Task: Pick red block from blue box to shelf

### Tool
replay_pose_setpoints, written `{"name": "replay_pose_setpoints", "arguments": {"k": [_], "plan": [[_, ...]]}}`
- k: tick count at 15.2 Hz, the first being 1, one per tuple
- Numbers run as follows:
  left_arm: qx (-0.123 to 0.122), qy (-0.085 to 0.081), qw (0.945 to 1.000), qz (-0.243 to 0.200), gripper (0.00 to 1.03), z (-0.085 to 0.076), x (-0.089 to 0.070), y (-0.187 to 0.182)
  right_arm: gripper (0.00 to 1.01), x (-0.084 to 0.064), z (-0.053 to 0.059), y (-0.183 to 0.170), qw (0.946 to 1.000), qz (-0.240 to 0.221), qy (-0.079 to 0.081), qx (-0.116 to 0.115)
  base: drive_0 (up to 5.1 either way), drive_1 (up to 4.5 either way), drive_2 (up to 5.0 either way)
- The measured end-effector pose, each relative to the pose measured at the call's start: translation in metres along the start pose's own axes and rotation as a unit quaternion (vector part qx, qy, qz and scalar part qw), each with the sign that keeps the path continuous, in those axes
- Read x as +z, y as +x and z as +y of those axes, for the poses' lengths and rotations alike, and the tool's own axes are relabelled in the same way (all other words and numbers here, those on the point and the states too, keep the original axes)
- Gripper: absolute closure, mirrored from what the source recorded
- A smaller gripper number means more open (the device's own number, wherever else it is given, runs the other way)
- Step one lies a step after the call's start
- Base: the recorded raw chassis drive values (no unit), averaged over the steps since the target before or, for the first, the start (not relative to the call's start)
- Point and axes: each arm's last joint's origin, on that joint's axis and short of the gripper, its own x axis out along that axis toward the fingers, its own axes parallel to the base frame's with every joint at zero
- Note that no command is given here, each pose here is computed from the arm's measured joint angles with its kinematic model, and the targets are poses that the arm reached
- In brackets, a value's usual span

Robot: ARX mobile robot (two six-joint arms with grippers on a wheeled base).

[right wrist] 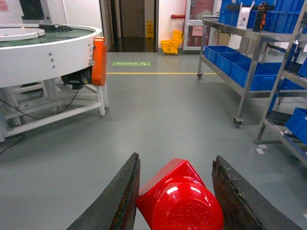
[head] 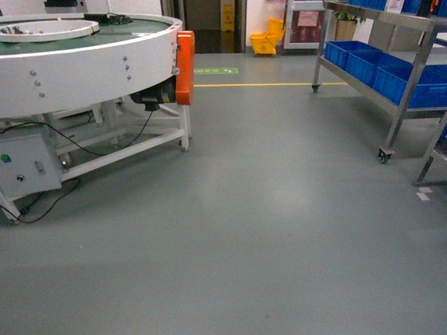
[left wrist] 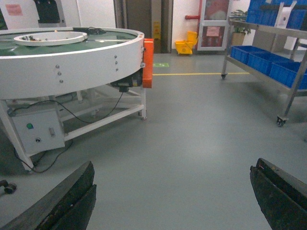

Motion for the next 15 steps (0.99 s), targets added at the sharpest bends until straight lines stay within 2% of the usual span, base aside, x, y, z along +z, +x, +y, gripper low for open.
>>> {"name": "replay_pose_setpoints", "arguments": {"k": [15], "plan": [[-0.001, 0.000, 1.0000, -0.001, 0.05, 0.0000, 0.0003, 0.0000, 0.63, 0.0001, 0.0000, 0.0000, 1.0000, -0.001, 0.000, 0.000, 0.1, 4.24, -4.1]]}}
